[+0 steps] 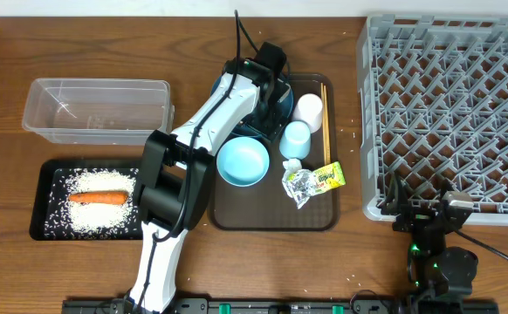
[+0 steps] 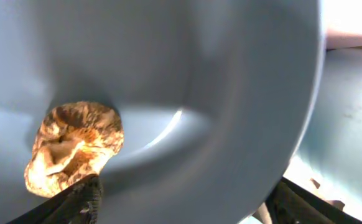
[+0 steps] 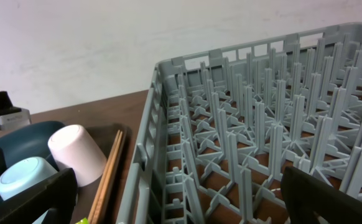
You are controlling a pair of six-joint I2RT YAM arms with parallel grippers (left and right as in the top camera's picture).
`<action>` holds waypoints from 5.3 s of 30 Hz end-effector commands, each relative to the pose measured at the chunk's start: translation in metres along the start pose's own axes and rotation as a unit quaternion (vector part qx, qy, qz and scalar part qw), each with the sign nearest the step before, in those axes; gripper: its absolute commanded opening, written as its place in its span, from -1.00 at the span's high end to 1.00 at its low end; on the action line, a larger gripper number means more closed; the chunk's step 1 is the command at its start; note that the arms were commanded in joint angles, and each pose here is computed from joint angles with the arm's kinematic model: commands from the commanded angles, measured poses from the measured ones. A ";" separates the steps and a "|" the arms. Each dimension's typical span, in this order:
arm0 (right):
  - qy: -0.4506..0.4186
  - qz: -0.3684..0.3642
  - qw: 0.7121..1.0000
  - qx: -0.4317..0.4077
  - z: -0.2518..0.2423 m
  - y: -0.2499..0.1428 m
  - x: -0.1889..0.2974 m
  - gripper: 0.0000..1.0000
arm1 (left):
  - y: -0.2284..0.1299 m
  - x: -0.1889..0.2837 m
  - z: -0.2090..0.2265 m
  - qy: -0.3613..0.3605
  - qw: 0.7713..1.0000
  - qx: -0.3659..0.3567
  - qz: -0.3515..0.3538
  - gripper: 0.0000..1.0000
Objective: Sort waste into correct bins and load items into the dishwasher rack
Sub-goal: 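Grasp the rim of the blue bowl with the left gripper, then lift the blue bowl and carry it over the black tray, then tilt the blue bowl to dump the food scrap onto the black tray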
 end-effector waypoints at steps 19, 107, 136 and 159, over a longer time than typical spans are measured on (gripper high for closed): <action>-0.004 0.001 1.000 0.001 -0.002 -0.001 0.000 -0.99 | -0.005 -0.021 -0.001 -0.016 1.000 -0.002 0.007 -0.04; -0.004 0.002 1.000 0.001 -0.002 -0.001 0.000 -0.99 | -0.226 0.216 0.227 -0.224 0.771 0.544 -0.244 0.88; -0.004 0.002 1.000 0.001 -0.002 -0.001 0.000 -0.98 | -0.296 0.204 0.269 -0.411 0.618 0.556 -0.374 0.88; -0.004 0.002 1.000 0.001 -0.002 -0.001 0.000 -0.98 | -0.306 0.194 0.277 -0.487 0.571 0.524 -0.402 0.88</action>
Point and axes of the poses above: each gripper's point midway between its finger pads, its own x axis back along the fingers, its own z axis along the line the jaws close on, y = z × x, the point moved 9 cm from there along x, back along the fingers, and after that the axes turned 9 degrees about x, right-handed, at the moved point
